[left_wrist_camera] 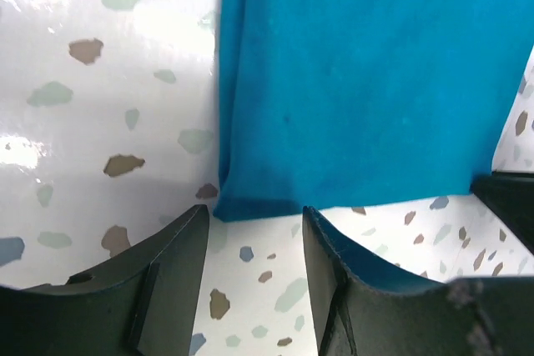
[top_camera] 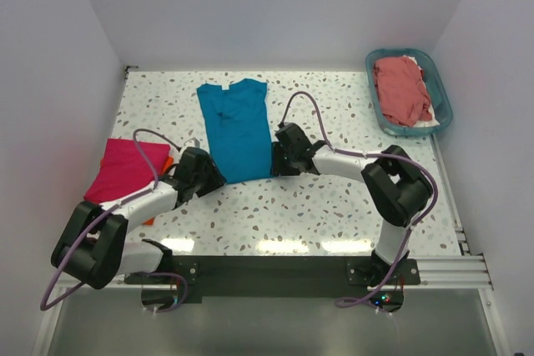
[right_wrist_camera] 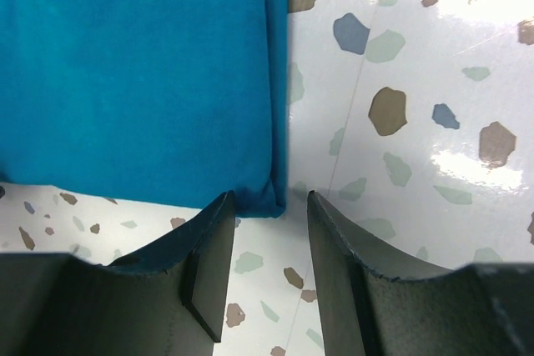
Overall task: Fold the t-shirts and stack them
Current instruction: Fold the tshirt
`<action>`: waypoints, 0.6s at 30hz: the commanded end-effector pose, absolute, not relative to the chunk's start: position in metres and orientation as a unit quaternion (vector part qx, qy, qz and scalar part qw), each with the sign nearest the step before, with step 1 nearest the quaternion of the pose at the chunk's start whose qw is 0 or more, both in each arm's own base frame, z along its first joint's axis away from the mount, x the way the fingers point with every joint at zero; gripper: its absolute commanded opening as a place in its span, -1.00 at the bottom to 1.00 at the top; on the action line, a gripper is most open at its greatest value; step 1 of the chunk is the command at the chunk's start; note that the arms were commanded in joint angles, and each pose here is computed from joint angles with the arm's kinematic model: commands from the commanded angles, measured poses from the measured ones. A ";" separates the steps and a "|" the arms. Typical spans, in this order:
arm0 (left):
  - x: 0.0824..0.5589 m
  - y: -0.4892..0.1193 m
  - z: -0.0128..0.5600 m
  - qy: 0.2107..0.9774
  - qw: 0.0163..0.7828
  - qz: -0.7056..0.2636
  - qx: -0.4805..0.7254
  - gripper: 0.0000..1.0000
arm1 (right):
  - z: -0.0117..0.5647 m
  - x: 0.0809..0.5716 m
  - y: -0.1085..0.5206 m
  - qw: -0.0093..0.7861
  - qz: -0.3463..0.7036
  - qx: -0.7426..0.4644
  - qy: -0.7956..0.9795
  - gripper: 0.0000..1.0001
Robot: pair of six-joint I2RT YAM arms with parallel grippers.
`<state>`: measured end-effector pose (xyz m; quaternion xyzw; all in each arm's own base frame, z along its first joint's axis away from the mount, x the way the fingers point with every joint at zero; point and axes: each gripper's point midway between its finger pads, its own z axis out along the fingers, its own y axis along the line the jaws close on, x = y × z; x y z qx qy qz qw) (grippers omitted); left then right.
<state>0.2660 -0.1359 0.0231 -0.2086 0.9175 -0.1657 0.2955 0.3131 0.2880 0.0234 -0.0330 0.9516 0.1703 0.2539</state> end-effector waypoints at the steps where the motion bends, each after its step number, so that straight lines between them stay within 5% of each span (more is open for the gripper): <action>1: 0.272 -0.134 0.022 0.911 0.298 -0.177 -0.224 0.07 | 0.024 0.307 0.296 0.243 0.192 -0.029 0.951 -0.11; 7: 0.272 -0.134 0.005 0.918 0.282 -0.165 -0.227 -0.05 | 0.016 0.308 0.298 0.237 0.193 -0.024 0.952 -0.25; 11: 0.273 -0.136 -0.003 0.919 0.280 -0.168 -0.222 -0.34 | 0.013 0.305 0.298 0.235 0.193 -0.023 0.952 -0.63; 15: 0.269 -0.138 -0.003 0.922 0.276 -0.172 -0.212 -0.98 | 0.017 0.303 0.294 0.239 0.193 -0.027 0.951 -1.00; 18: 0.262 -0.142 0.004 0.922 0.278 -0.181 -0.200 -1.00 | 0.029 0.296 0.288 0.248 0.197 -0.036 0.948 -1.00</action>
